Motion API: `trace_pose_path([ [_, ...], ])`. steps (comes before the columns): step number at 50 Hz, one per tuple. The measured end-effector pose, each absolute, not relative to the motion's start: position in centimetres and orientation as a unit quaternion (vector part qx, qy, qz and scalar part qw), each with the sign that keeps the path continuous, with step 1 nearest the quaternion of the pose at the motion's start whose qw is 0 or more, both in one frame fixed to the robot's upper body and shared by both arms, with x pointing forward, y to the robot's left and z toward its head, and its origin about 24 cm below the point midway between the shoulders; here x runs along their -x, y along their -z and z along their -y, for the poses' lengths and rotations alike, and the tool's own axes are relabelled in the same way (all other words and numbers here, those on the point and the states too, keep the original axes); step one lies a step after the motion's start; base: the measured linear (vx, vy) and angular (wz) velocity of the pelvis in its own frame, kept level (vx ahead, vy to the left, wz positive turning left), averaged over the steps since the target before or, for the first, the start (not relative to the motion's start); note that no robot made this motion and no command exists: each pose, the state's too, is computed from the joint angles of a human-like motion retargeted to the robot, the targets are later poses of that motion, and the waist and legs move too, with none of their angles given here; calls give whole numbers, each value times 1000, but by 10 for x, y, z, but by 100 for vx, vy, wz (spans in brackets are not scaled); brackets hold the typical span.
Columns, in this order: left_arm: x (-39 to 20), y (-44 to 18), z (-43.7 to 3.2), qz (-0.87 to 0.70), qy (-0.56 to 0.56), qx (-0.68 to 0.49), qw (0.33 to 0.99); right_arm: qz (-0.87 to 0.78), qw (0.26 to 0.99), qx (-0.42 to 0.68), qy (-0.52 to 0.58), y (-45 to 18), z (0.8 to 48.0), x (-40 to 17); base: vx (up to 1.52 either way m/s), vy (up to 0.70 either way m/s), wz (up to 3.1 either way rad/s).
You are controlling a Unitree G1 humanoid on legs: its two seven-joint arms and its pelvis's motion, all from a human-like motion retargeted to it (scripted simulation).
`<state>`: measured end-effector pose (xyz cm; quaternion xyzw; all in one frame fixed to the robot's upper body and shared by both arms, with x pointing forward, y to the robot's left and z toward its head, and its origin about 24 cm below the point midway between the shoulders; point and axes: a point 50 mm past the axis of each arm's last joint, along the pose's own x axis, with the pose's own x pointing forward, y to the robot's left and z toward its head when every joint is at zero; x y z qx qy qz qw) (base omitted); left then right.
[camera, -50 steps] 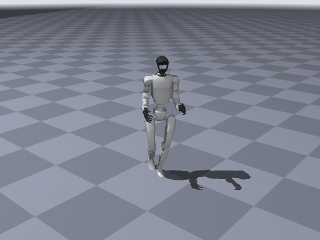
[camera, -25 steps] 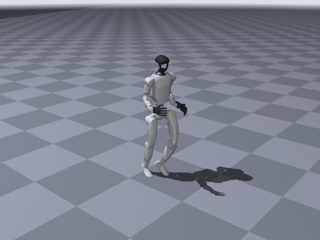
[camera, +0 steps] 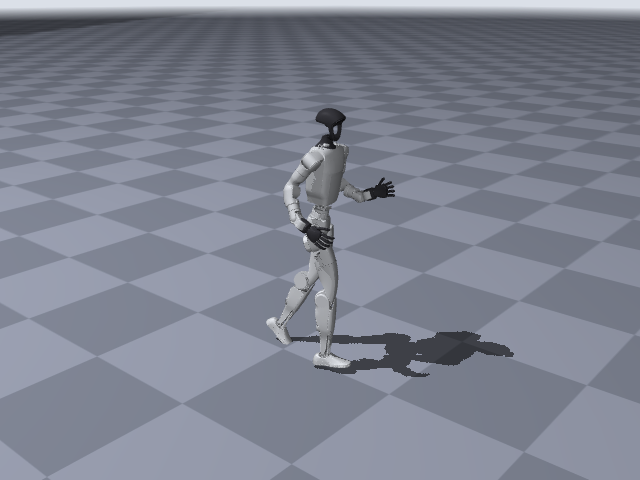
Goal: Walk run
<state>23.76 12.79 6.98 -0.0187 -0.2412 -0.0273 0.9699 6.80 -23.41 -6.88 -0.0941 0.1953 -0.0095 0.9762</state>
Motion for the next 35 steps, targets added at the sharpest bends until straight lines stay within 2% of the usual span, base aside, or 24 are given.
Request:
trace_pose_path([
  [3, -232, -61, -138, 216, 54, -21, 975, -153, 981, 109, 44, 59, 234, -90, 125, -60, 26],
  [7, -208, -22, -166, 130, 32, -46, 990, -70, 991, 97, 59, 44, 208, -134, 130, -72, -55],
  [10, -182, 14, -159, 55, -7, 29, 998, 16, 996, 44, 76, 24, 203, -187, 110, -36, 104],
  [13, -154, 35, -154, 5, -56, 127, 990, 73, 996, -46, 36, 5, 184, -219, 119, -12, -26],
  [16, -131, 47, -164, -32, -65, 118, 990, 139, 986, -89, 13, -20, 178, -233, 109, -24, 14],
  [21, -124, 43, -184, -41, -50, 34, 997, 178, 980, -51, -76, -42, 168, -237, 112, -28, 19],
  [24, -137, 30, -189, -9, -62, 14, 998, 172, 977, -16, -125, -45, 157, -238, 141, -89, -2],
  [28, -164, 4, -181, 68, -94, 5, 993, 112, 982, 12, -151, -18, 154, -220, 155, -16, 134],
  [30, -189, -16, -176, 123, -101, 10, 987, 74, 986, 9, -149, -1, 152, -210, 104, 22, 123],
  [35, -220, -56, -140, 212, -72, 83, 971, -20, 997, 42, -58, 31, 196, -151, 117, 23, 193],
])
